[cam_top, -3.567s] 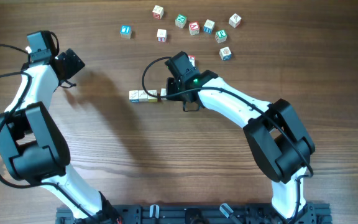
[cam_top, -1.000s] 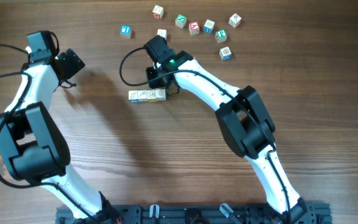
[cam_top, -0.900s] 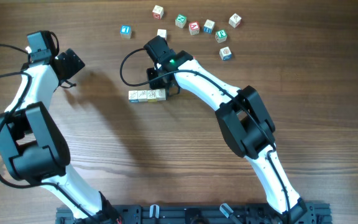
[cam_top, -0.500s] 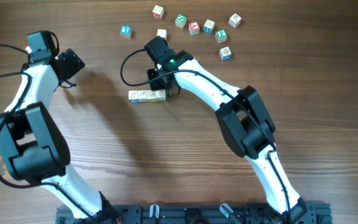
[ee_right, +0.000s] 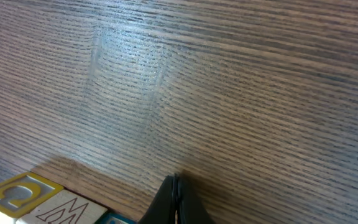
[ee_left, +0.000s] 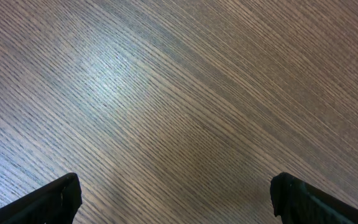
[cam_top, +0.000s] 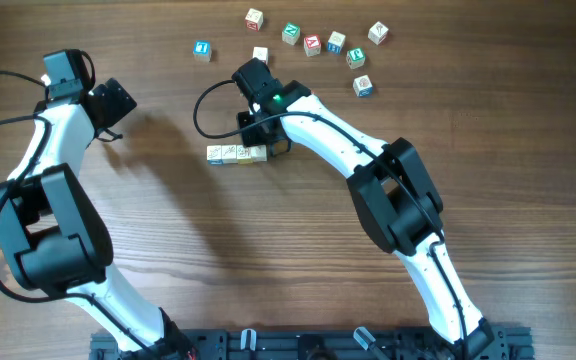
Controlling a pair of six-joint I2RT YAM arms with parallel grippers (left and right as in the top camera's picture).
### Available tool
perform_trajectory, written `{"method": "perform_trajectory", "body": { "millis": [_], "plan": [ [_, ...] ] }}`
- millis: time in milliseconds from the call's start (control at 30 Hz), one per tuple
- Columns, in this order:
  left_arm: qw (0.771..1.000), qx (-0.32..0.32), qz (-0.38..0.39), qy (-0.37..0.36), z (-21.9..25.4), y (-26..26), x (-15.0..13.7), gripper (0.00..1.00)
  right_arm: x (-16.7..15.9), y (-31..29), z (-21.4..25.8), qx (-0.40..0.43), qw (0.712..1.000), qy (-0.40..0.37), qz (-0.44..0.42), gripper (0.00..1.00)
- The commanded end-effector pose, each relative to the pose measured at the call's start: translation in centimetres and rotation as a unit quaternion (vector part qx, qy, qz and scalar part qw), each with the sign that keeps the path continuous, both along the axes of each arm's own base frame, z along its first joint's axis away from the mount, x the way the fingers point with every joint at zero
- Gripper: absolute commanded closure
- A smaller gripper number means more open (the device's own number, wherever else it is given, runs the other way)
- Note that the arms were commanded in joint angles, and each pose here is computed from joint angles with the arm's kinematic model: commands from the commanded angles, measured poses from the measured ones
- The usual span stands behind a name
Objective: Form a horizontal line
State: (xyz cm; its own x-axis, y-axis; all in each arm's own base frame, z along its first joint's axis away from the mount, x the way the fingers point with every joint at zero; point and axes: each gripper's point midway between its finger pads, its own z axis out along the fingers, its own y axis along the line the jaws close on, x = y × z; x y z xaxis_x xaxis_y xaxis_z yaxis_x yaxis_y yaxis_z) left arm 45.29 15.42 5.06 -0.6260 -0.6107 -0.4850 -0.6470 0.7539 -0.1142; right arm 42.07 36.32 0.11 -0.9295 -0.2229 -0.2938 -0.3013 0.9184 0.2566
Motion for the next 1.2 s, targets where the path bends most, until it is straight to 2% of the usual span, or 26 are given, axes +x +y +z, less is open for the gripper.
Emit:
{"method": "perform_trajectory", "body": {
  "millis": [0,333,500,667,700,833,1000,1167],
  "plan": [
    [1.0,0.004,0.002,0.005,-0.3,0.3,-0.1,0.0,-0.7,0.0,-1.1,-0.003,1.0,0.025,-0.01,0.96],
    [1.0,0.004,0.002,0.005,-0.3,0.3,-0.1,0.0,-0.4,-0.4,-1.2,-0.011,1.0,0.018,-0.015,0.96],
    [1.0,0.004,0.002,0.005,-0.3,0.3,-0.1,0.0,4.2,-1.5,1.9,-0.008,0.996,-0.074,-0.05,0.96],
    [1.0,0.004,0.002,0.005,-0.3,0.3,-0.1,0.0,8.4,-7.0,7.1,0.01,0.988,-0.11,-0.112,0.91],
    [1.0,0.004,0.002,0.005,-0.3,0.3,-0.1,0.0,9.0,-8.9,7.6,0.005,0.986,-0.106,-0.129,0.82],
    [1.0,0.004,0.002,0.005,-0.3,0.3,-0.1,0.0,8.7,-14.8,6.3,-0.032,0.983,-0.054,-0.171,0.66],
    [1.0,0.004,0.002,0.005,-0.3,0.3,-0.1,0.0,8.1,-17.8,5.5,-0.065,0.985,-0.03,-0.155,0.0],
    [1.0,0.004,0.002,0.005,-0.3,0.3,-0.1,0.0,7.9,-18.0,5.4,-0.069,0.986,-0.027,-0.15,0.0]
  ]
}}
